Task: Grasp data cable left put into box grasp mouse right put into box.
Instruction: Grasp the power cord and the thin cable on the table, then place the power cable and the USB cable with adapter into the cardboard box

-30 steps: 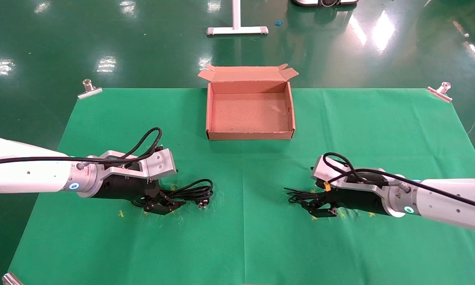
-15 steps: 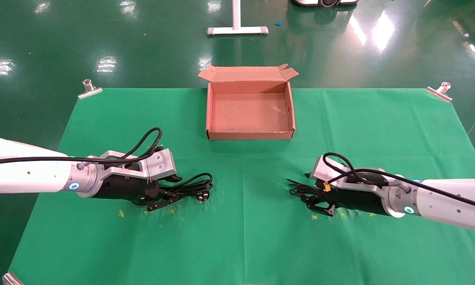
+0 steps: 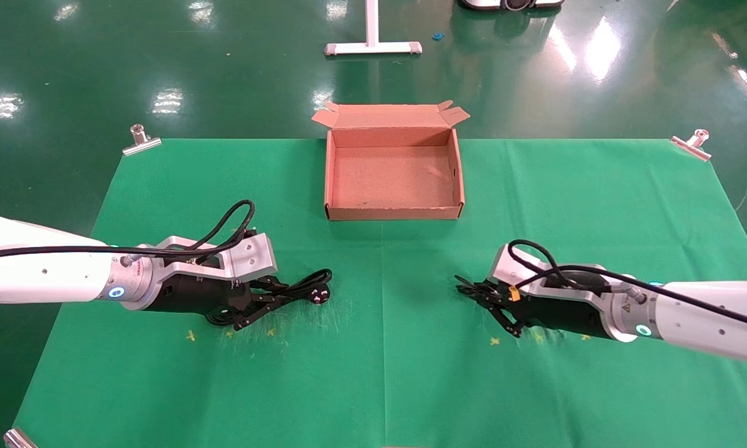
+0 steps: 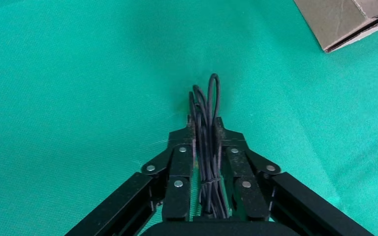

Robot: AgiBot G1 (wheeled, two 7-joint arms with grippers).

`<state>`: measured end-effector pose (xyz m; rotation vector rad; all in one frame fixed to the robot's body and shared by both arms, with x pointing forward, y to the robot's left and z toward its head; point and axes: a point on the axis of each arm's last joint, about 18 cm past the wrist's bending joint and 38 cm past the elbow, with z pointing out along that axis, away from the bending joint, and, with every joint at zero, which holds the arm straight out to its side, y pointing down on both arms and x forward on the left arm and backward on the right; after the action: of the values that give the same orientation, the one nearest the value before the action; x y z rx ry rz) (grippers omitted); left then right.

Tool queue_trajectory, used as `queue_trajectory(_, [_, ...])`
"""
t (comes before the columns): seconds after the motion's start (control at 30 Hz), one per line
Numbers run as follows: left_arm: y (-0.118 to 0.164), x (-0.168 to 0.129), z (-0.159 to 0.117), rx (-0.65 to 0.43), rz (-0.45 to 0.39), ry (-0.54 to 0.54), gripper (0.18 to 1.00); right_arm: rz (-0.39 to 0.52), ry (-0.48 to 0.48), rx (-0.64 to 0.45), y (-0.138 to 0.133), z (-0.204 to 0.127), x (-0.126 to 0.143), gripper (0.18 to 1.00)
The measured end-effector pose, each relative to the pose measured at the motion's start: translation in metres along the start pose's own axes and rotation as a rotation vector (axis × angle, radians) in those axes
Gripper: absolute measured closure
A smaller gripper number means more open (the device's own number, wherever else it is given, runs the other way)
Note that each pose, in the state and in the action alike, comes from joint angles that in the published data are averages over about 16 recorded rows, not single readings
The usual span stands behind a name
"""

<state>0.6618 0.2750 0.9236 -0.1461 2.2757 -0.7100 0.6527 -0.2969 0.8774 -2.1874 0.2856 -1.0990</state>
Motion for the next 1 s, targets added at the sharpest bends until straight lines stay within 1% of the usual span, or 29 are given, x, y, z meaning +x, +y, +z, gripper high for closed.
queue_trajectory(0.1, [-0.011,-0.005,-0.007,0.02,0.015,-0.006,0.905,0.002,0.019,0.019,-0.005,-0.008,0.008,0.901])
queue_trajectory(0.2, [-0.027,-0.015,-0.015,0.052,0.044,-0.021,0.914,0.005,0.05,0.047,-0.013,-0.02,0.02,0.925])
queue_trajectory(0.37, [-0.066,-0.038,-0.026,0.124,0.128,-0.068,0.918,0.008,0.124,0.105,-0.027,-0.05,0.046,0.954])
queue_trajectory(0.47, [-0.092,-0.055,-0.024,0.172,0.187,-0.11,0.919,0.007,0.176,0.14,-0.035,-0.073,0.063,0.962])
queue_trajectory(0.57, [-0.115,-0.072,-0.014,0.209,0.239,-0.169,0.919,0.007,0.223,0.166,-0.038,-0.095,0.077,0.965])
queue_trajectory(0.7, [-0.135,-0.086,0.012,0.228,0.294,-0.245,0.92,0.008,0.277,0.181,-0.035,-0.122,0.091,0.967])
queue_trajectory(0.87, [-0.143,-0.089,0.048,0.227,0.326,-0.314,0.92,0.012,0.325,0.176,-0.024,-0.149,0.101,0.967])
queue_trajectory(1.0, [-0.145,-0.085,0.067,0.231,0.329,-0.348,0.92,0.018,0.349,0.165,-0.014,-0.165,0.105,0.968])
